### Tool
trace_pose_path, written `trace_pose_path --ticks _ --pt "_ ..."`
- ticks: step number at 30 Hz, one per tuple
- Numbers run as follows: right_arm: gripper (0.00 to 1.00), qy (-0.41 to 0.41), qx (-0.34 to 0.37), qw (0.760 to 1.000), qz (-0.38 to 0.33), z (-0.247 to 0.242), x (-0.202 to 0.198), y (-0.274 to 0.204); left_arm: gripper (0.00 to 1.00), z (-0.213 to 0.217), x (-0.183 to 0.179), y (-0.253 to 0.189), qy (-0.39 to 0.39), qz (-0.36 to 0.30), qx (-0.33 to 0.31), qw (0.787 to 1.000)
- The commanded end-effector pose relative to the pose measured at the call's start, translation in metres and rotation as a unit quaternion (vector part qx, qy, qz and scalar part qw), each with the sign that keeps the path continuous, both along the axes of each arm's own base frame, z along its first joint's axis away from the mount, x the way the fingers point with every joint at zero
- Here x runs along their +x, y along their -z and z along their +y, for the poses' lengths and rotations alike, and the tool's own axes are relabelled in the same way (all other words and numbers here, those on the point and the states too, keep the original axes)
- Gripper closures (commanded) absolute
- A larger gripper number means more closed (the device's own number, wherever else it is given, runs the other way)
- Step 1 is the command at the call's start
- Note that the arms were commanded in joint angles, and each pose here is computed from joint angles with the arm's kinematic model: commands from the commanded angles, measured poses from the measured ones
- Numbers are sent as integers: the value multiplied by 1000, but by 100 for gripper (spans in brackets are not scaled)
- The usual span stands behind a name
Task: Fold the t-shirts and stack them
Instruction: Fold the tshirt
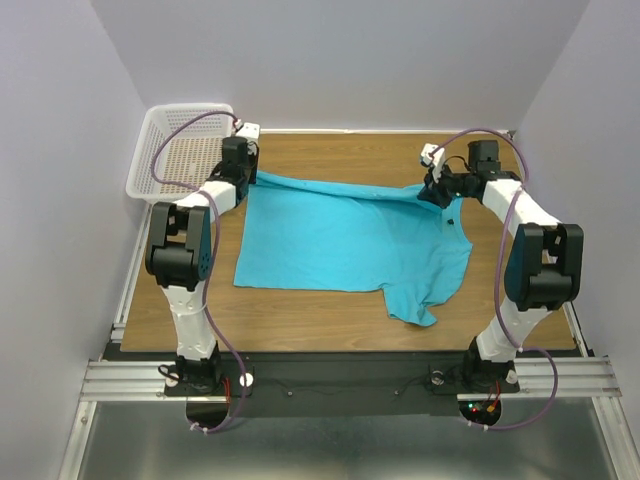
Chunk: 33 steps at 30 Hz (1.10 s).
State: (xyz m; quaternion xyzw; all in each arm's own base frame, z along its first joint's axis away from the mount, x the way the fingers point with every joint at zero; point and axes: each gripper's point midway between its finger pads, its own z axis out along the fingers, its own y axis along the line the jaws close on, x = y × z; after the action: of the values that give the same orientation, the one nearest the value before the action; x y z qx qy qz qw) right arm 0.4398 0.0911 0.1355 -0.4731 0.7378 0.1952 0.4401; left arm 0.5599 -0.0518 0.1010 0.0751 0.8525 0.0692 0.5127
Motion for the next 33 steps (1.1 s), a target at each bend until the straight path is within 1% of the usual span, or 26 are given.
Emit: trace_pose_path --ticks 1,6,7,8,9,11,12,13,15,16,17,18,21,22,23,24,26,27,28,29,30,32,33 --pt "99 -9 -1 999 -36 2 0 -17 55 -9 -4 -73 17 -87 -29 996" --pt "99 -11 -1 1000 -22 3 -7 -6 54 -11 -14 -93 25 -111 -41 993" --pt "99 -12 0 1000 -21 3 -7 -5 53 -12 -17 -104 27 -123 -44 991" --pt "99 -12 0 1000 -16 3 -9 -2 53 -12 -20 -106 28 -125 -45 991" --pt "96 -12 0 1000 -13 3 -11 0 53 -12 -22 -118 28 -139 -50 989" --pt "87 -12 3 1000 -9 4 -13 2 52 -11 -27 -125 27 -148 -55 987" --pt "76 -14 6 1000 -3 5 -16 5 52 -11 -28 -131 25 -155 -58 986" --pt "70 -15 7 1000 -1 6 -18 7 50 -9 -31 -143 18 -168 -65 984" --pt "59 -17 9 1000 2 6 -23 9 45 -5 -35 -151 10 -179 -73 981" --pt "59 -17 10 1000 2 6 -24 8 42 -2 -39 -163 4 -192 -81 978" --pt "58 -17 9 1000 -1 7 -26 5 39 1 -42 -163 -5 -195 -97 976" --pt "56 -14 6 1000 -2 5 -26 4 34 8 -44 -167 -13 -202 -108 973" --pt "50 4 -7 1000 -8 -1 -31 -1 27 15 -53 -179 -19 -214 -147 965" --pt "50 17 -10 1000 -4 -4 -30 -2 23 23 -57 -186 -23 -221 -154 963" --pt "49 39 -11 999 -5 -9 -23 -11 23 22 -59 -184 -15 -215 -165 962" --pt "46 83 1 996 21 -15 -18 -12 23 20 -62 -184 -5 -209 -181 961" --pt "43 150 29 987 40 -32 -2 -25 23 19 -70 -187 8 -204 -201 958" --pt "43 203 59 975 69 -39 3 -26 23 18 -73 -184 9 -194 -211 958" --pt "43 233 71 966 87 -47 7 -23 23 13 -80 -184 16 -185 -233 954" --pt "43 260 79 958 96 -51 11 -21 23 11 -83 -182 18 -178 -241 954" --pt "43 294 91 944 117 -55 11 -17 23 9 -87 -179 18 -168 -252 953" --pt "44 322 102 930 143 -56 13 -6 24 2 -98 -165 21 -134 -274 952" --pt "44 349 110 918 153 -60 17 -4 25 0 -102 -160 20 -124 -281 951"
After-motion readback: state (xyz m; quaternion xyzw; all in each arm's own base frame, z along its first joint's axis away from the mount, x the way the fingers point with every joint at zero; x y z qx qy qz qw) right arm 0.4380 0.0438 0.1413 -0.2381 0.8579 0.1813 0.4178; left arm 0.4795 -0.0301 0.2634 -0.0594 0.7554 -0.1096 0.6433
